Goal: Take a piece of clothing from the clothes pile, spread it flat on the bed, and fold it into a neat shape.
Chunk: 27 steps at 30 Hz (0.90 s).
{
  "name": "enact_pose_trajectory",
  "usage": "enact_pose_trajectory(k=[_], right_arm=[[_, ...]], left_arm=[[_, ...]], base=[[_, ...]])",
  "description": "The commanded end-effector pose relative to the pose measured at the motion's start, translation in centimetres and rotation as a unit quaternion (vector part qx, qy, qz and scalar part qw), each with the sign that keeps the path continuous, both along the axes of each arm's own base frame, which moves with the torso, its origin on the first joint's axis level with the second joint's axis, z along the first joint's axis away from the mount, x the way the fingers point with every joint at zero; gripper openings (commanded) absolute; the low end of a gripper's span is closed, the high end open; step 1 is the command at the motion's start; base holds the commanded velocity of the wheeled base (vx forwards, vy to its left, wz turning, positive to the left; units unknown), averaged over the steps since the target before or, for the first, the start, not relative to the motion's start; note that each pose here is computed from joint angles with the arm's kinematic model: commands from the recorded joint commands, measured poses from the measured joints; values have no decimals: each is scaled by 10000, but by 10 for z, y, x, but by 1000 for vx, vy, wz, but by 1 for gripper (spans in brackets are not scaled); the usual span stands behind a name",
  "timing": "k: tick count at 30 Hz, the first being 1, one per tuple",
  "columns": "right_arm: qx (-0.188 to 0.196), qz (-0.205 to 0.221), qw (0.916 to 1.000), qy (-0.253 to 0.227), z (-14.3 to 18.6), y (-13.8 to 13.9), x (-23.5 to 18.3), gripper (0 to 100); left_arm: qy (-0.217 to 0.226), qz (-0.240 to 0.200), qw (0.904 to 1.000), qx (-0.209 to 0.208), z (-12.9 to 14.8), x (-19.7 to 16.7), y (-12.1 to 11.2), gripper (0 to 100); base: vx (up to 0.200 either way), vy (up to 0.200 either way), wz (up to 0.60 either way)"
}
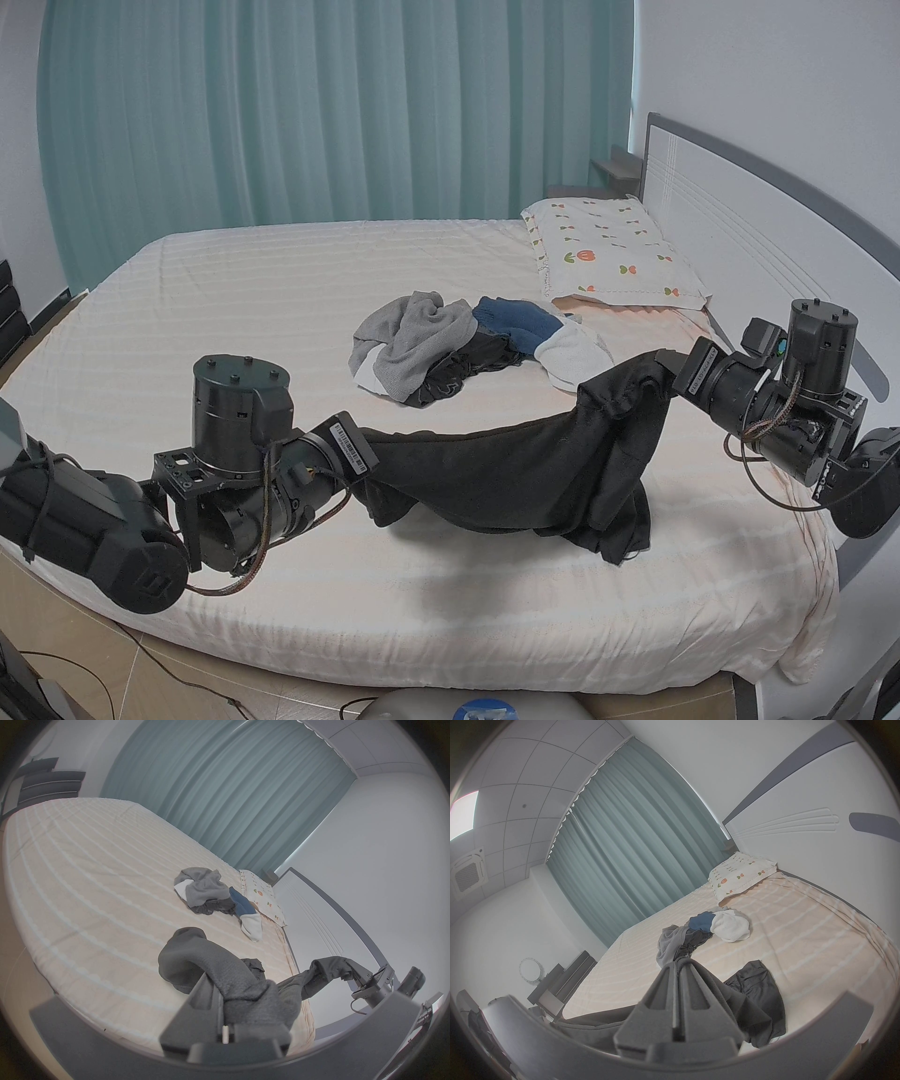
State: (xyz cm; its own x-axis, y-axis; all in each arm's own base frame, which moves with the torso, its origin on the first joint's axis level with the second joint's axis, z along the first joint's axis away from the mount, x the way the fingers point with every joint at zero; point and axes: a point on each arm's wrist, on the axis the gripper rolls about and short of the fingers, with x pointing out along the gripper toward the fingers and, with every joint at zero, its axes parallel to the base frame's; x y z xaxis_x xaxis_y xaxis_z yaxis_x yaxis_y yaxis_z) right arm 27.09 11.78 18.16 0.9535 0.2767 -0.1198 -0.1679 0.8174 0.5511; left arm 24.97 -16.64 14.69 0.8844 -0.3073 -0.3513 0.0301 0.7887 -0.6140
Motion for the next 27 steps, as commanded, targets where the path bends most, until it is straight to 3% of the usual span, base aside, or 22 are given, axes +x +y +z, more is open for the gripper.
enact_pose_trajectory(k=[1,27], right_arm=[[-28,-155,9999,-44,1,3,1,0],[6,-184,9968,-773,40,28,8,0]], left_arm=[[-109,27,9999,-75,8,-2,3,0],[-434,372,9980,-252,33,-11,33,0]], base=[[0,200,0],[0,200,0]])
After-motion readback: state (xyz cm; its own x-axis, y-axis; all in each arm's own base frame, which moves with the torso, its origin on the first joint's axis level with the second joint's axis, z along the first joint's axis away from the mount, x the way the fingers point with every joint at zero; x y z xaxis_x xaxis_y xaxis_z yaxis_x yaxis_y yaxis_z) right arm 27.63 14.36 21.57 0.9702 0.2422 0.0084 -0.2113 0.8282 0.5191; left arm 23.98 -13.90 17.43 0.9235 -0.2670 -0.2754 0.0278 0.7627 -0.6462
